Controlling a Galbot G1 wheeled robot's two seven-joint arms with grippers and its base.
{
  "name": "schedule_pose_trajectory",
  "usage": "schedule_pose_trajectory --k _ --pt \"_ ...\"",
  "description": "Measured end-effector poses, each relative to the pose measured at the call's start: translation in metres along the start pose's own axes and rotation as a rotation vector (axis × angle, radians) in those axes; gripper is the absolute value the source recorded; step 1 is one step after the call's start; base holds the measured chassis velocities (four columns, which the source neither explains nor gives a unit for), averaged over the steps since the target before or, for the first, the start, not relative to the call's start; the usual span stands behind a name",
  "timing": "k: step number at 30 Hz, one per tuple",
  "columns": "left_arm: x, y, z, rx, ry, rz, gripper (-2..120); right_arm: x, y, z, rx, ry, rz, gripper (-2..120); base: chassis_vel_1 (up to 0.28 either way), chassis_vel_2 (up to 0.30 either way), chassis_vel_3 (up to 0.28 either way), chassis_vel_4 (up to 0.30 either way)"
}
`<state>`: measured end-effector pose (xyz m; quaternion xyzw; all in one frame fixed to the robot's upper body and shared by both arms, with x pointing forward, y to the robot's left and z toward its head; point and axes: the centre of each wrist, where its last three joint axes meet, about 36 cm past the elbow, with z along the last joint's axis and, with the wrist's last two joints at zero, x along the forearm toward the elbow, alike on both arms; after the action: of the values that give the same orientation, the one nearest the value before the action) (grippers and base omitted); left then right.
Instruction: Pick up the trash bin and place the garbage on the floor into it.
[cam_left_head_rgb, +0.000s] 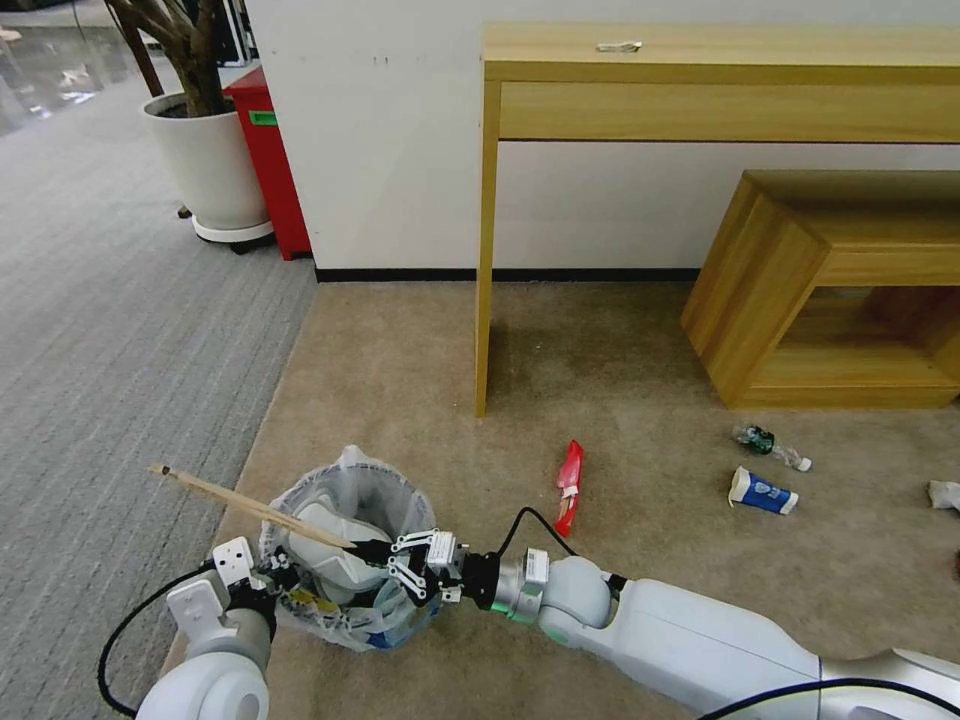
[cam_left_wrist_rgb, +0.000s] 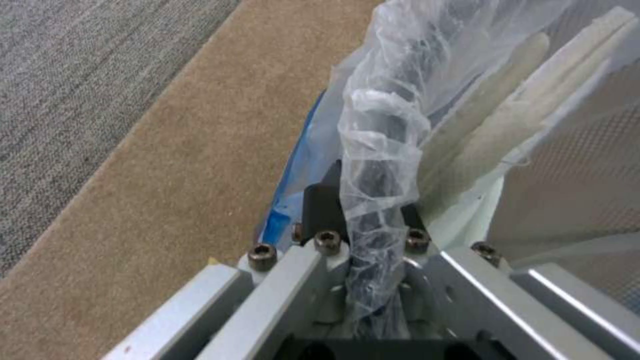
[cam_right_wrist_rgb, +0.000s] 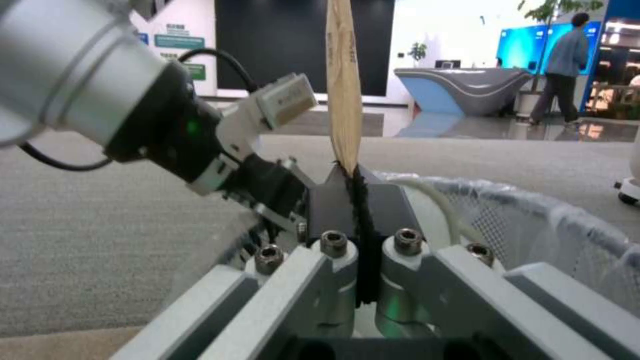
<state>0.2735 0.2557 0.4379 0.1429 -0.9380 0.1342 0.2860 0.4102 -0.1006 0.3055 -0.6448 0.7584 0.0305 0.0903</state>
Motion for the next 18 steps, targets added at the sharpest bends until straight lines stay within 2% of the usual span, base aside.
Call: schedule_pose_trajectory --k 8,10,12,14,16,18 --pt "0.0042 -0.0002 -0.0004 -0.002 -0.001 0.004 0 -0.0028 -0.0001 0.0063 0.004 0.007 0.0 0 0.0 0.0 0.0 0.0" --pt "0.0057 -0.0003 -0.0006 -0.002 -0.002 0.005 0 -0.0028 -0.0002 0.0093 0.008 0.013 -0.001 7 0.0 0.0 0.0 0.0" --pt "0.0059 -0.0004 -0.0006 -0.002 -0.002 0.006 0 -0.0027 -0.0001 0.0095 0.008 0.013 -0.001 8 0.0 0.0 0.0 0.0" --pt "0.0066 -0.0012 -0.0009 -0.001 -0.003 0.009 0 -0.0021 0.0001 0.0101 0.009 0.015 -0.001 22 0.0 0.0 0.0 0.0" --pt "0.0066 -0.0012 -0.0009 -0.001 -0.003 0.009 0 -0.0019 -0.0001 0.0102 0.01 0.015 0.0 24 0.0 0.0 0.0 0.0" --pt "0.0068 -0.0013 -0.001 -0.001 -0.003 0.01 0 -0.0006 -0.0018 0.0101 0.014 0.015 0.002 35 0.0 0.0 0.0 0.0"
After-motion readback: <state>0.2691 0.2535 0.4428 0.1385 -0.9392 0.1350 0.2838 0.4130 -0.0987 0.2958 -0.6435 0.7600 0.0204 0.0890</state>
